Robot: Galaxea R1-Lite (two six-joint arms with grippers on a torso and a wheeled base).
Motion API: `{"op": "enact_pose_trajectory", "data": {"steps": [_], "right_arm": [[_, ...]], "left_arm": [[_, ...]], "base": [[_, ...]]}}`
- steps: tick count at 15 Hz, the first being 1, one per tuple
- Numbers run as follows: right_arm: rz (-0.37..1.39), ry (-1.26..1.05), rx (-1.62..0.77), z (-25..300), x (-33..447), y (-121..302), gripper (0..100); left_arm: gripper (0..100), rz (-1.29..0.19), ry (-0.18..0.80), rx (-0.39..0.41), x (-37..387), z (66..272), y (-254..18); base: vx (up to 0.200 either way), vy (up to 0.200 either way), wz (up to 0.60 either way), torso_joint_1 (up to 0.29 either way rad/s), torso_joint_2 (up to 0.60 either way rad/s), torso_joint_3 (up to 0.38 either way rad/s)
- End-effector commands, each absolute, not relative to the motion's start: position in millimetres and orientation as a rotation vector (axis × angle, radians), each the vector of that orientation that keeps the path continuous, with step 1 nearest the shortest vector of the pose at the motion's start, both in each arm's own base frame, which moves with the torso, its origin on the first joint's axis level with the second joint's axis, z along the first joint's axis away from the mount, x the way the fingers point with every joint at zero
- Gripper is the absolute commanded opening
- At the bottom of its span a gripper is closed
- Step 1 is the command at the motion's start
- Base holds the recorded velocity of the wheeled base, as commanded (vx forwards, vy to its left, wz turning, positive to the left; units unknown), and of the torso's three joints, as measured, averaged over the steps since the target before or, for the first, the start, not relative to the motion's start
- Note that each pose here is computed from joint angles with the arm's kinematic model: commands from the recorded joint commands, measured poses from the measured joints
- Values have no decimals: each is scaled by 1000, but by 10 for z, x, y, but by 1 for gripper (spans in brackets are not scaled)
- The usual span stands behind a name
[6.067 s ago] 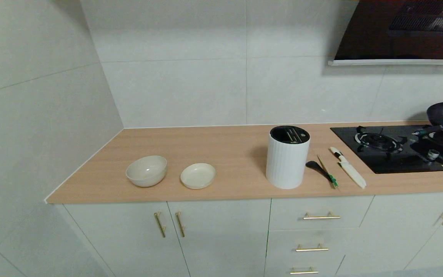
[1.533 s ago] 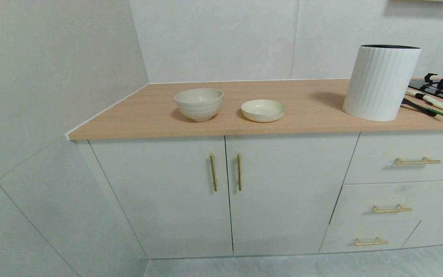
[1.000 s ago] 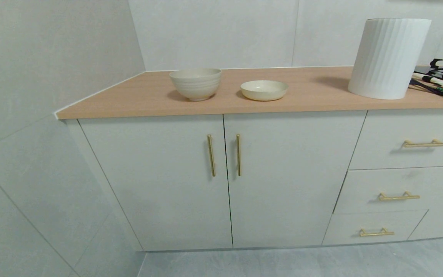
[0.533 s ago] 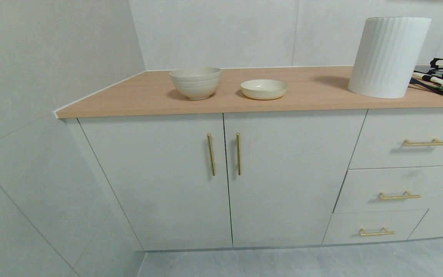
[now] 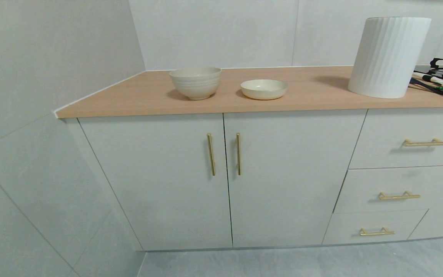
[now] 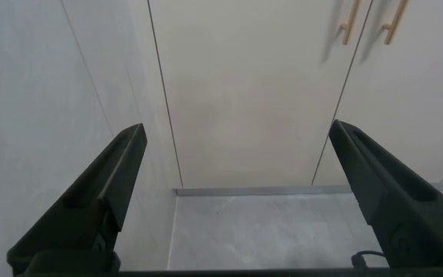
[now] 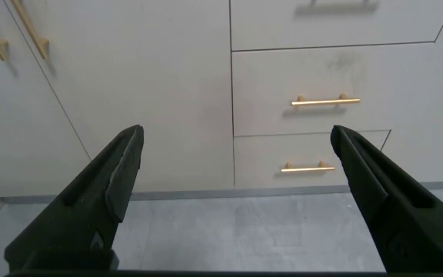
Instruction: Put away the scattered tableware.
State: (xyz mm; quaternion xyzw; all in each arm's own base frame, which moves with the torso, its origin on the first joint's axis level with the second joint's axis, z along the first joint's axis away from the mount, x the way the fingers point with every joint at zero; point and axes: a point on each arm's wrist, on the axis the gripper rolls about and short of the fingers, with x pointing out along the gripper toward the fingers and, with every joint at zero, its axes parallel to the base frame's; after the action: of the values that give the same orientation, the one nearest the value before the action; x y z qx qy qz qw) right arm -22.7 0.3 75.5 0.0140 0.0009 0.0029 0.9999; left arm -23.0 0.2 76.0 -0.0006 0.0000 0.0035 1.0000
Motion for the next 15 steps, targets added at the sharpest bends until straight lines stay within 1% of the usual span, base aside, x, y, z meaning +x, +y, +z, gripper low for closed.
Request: {"op": "enact_pose_trajectory", "data": {"steps": [1, 15], "right_arm": [[6, 2, 28, 755, -227, 3, 100], [6, 3, 29, 755, -226, 3, 100]], "left_arm": [[100, 8, 2, -2, -229, 761, 2], [100, 8, 3, -2, -228, 756, 2]], "base": [[0, 0, 600, 7, 2, 2], [0, 0, 0, 0, 0, 0]]}}
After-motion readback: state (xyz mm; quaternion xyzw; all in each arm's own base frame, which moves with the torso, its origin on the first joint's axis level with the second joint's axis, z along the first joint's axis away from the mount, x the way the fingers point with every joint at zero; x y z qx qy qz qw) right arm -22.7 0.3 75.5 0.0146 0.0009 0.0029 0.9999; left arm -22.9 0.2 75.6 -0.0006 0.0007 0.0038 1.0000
